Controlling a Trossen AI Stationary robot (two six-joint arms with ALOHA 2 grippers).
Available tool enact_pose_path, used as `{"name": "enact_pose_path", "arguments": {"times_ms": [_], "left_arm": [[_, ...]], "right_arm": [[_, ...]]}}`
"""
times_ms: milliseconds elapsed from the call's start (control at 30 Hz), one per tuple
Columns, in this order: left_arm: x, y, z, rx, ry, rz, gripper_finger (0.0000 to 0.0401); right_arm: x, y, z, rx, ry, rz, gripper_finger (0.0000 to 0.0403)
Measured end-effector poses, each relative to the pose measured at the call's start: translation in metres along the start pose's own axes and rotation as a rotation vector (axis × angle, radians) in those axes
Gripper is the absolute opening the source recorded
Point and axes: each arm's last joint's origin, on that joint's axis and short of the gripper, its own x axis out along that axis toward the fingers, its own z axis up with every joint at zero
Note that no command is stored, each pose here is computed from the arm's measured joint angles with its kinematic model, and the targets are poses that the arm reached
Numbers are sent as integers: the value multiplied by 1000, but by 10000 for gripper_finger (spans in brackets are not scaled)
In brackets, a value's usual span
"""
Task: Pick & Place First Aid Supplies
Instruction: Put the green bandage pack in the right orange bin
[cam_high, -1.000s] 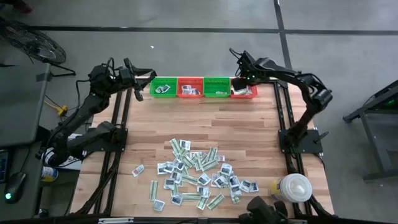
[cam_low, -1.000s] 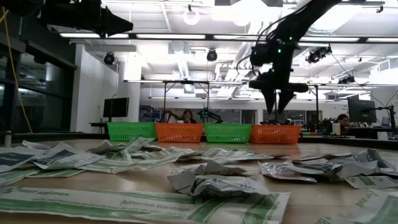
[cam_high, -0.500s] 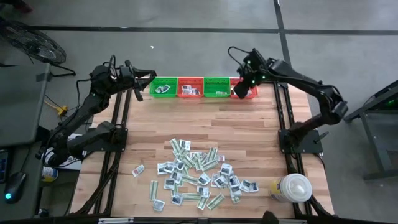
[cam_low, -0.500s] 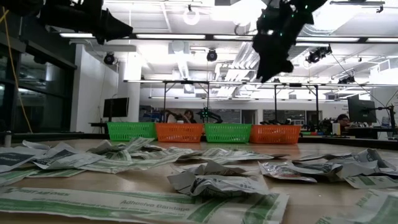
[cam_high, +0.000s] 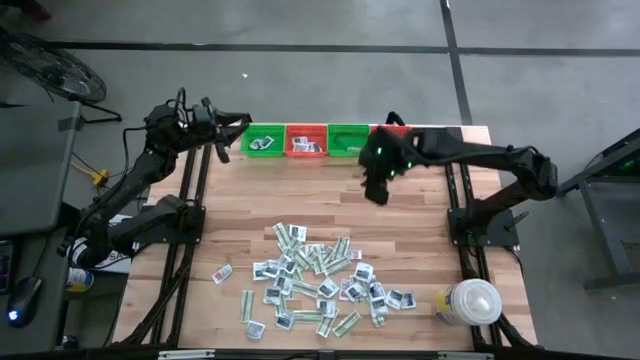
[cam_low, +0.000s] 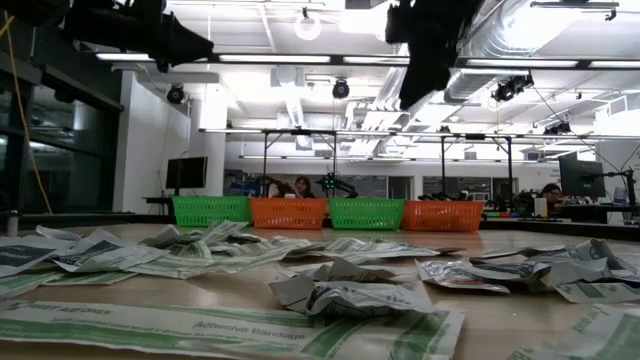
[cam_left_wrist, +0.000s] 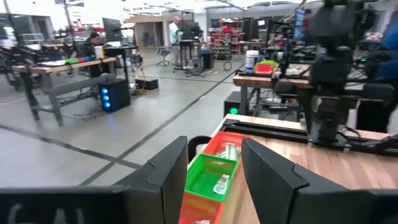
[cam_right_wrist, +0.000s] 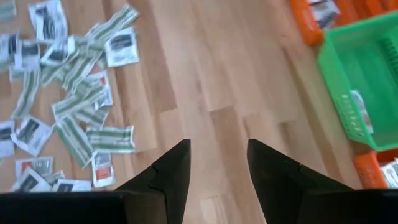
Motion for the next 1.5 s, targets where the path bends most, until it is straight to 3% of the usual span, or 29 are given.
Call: {"name": "enact_pose_path", "arguments": {"times_ms": [167,333,633,933,1233,1500], "left_arm": [[-4,-5,4,12,-20,-77,149],[-15,-14,10,32,-42,-108,149],[-41,-42,12,30,-17,-156,149],[-42,-61,14,40,-38,-191,149],[-38,-74,13,46,-22,-212,149],[-37,-81,13,52,-25,-228,149]], "right_arm": [[2,42,-2,-105,-30,-23,152],[10,74,-5,-107,-49,-47,152],[69,115,-19,-124,102,-30,176],[121,127,-29,-157,208,-4,217],[155,130,-37,-161,250,-3,202],[174,127,-44,-164,271,-103,195]]}}
